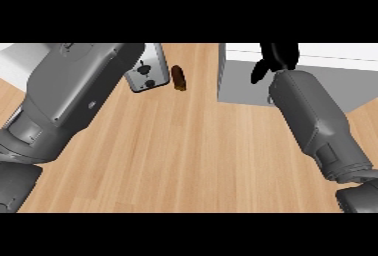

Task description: Pick up the can, place it into the drawer and close the drawer

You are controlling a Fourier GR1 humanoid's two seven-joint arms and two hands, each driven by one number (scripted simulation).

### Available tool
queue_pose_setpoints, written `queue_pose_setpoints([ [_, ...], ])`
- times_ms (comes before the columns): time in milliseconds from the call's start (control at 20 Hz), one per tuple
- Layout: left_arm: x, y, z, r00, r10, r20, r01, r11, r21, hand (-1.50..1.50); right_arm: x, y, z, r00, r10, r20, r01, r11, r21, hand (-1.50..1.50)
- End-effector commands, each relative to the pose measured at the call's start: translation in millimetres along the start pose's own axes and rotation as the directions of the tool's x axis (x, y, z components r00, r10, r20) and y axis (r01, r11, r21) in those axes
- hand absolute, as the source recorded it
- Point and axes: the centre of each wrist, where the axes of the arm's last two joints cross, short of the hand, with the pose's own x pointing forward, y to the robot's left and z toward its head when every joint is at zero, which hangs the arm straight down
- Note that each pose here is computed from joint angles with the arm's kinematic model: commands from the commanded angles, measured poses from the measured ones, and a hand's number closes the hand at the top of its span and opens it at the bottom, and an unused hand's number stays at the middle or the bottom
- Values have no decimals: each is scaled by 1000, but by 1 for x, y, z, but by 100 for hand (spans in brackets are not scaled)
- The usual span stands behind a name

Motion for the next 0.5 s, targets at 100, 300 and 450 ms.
queue_pose_setpoints([
  [100,-6,21,5,1000,-2,-10,1,1000,-25,-150,13,-32,-33,993,-116,-10,114,988,-108,-150],
  [300,-4,29,8,1000,15,-8,-15,1000,-19,-150,29,-31,-34,972,-232,30,234,960,-152,-150],
  [450,0,43,12,1000,-5,-7,4,1000,-22,-150,34,-30,-36,968,-251,19,252,958,-138,-150],
])
